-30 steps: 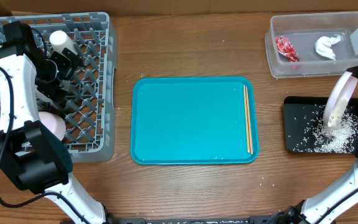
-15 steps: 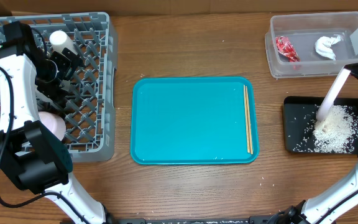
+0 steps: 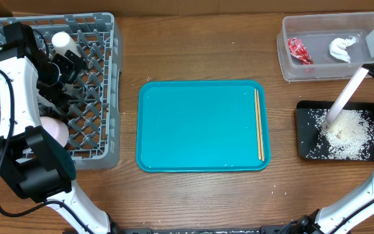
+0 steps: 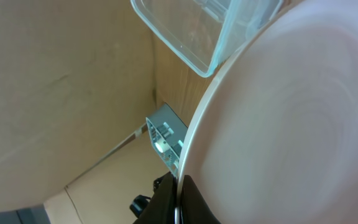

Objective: Sort waste into correct bins and load items into the dishwasher
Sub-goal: 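Tilt the plate to pour the rice onto the black tray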

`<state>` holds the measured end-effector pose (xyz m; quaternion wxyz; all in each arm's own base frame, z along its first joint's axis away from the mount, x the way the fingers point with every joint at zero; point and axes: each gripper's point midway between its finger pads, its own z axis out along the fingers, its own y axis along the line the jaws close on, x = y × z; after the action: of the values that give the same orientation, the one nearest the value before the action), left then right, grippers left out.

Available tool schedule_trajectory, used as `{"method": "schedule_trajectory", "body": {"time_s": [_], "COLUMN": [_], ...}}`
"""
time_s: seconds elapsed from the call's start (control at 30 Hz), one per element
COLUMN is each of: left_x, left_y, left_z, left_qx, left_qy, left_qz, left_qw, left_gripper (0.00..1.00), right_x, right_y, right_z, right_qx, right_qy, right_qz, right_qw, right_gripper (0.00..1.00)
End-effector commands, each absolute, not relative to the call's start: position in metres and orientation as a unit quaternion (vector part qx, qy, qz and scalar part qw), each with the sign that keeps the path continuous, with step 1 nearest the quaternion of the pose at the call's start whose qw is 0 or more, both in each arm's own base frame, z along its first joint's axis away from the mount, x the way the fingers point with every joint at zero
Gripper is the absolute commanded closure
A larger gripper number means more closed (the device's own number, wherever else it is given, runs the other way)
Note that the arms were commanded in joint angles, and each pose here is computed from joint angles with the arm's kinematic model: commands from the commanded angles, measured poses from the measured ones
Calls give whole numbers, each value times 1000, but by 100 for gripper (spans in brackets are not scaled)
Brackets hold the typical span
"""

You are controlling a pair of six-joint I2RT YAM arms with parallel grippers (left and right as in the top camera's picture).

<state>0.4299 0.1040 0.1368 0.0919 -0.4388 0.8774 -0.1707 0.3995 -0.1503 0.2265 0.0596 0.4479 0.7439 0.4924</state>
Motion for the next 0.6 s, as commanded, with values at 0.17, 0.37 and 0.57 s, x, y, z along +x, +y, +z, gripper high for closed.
{"method": "schedule_trajectory", "body": {"time_s": [0.17,0.37,0.57], "left_x": [432,432,432], "left_y": [100,100,100], "left_z": [133,133,133], "left_qx": [-443,-443,-443], "left_qy": [875,875,875], "left_qz": [-176,-176,-176], "left_qw": [85,85,85], "left_gripper": [0,0,0], "right_x": [394,386,393], "right_y": [-157,-170,-169], "right_z": [219,201,208], "right_qx": [485,559,488], "right_qy": [738,719,757], "right_qz": [468,413,432], "right_qw": [41,5,53], "right_gripper": [96,96,96]}}
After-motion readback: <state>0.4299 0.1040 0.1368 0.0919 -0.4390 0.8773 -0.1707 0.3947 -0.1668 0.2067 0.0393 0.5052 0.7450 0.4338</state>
